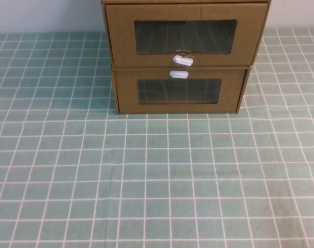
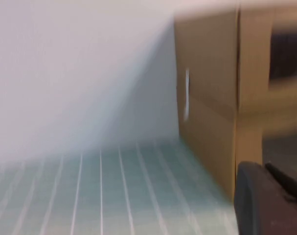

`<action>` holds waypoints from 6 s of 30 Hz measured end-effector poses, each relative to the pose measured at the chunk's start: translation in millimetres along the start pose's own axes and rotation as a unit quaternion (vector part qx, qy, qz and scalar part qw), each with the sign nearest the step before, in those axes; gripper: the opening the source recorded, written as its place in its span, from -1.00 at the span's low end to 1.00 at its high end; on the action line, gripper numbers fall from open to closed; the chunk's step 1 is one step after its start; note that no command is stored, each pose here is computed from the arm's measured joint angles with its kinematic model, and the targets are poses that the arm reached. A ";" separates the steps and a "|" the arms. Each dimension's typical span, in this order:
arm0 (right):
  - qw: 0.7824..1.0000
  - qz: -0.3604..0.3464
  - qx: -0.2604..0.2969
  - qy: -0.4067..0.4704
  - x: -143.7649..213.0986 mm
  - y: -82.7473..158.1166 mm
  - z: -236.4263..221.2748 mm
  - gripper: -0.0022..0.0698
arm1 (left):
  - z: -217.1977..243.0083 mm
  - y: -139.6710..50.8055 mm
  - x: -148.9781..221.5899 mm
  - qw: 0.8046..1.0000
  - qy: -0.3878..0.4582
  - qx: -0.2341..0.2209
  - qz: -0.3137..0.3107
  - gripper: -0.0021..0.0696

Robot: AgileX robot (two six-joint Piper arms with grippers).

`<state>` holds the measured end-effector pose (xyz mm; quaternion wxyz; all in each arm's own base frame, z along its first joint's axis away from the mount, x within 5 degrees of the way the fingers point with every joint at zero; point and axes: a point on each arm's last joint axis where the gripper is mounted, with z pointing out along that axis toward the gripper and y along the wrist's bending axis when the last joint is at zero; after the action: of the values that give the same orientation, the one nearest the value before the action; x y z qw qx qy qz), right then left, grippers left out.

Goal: Open the shoe box
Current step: 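Pull the top drawer of the cardboard box fully open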

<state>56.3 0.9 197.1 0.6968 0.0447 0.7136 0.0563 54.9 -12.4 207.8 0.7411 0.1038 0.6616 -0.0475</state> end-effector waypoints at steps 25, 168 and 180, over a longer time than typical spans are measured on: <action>0.824 0.156 -0.097 -0.535 -165.5 11.2 -85.7 -0.98 | -46.1 19.6 -134.2 0.889 -0.428 -0.006 -0.164 -0.96; 0.771 -0.607 -0.156 0.112 -22.5 272.0 216.8 -0.91 | 421.0 -64.4 -130.2 0.881 0.299 0.346 -0.121 -0.96; 0.788 -0.580 -0.179 0.103 -26.3 264.8 164.5 -0.91 | 421.0 -64.2 -129.9 0.881 0.300 0.345 -0.119 -0.96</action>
<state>217.5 262.2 257.2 0.5163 -0.5089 0.6501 -0.2276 434.6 -174.9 374.0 0.4134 0.2830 0.8013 -0.3270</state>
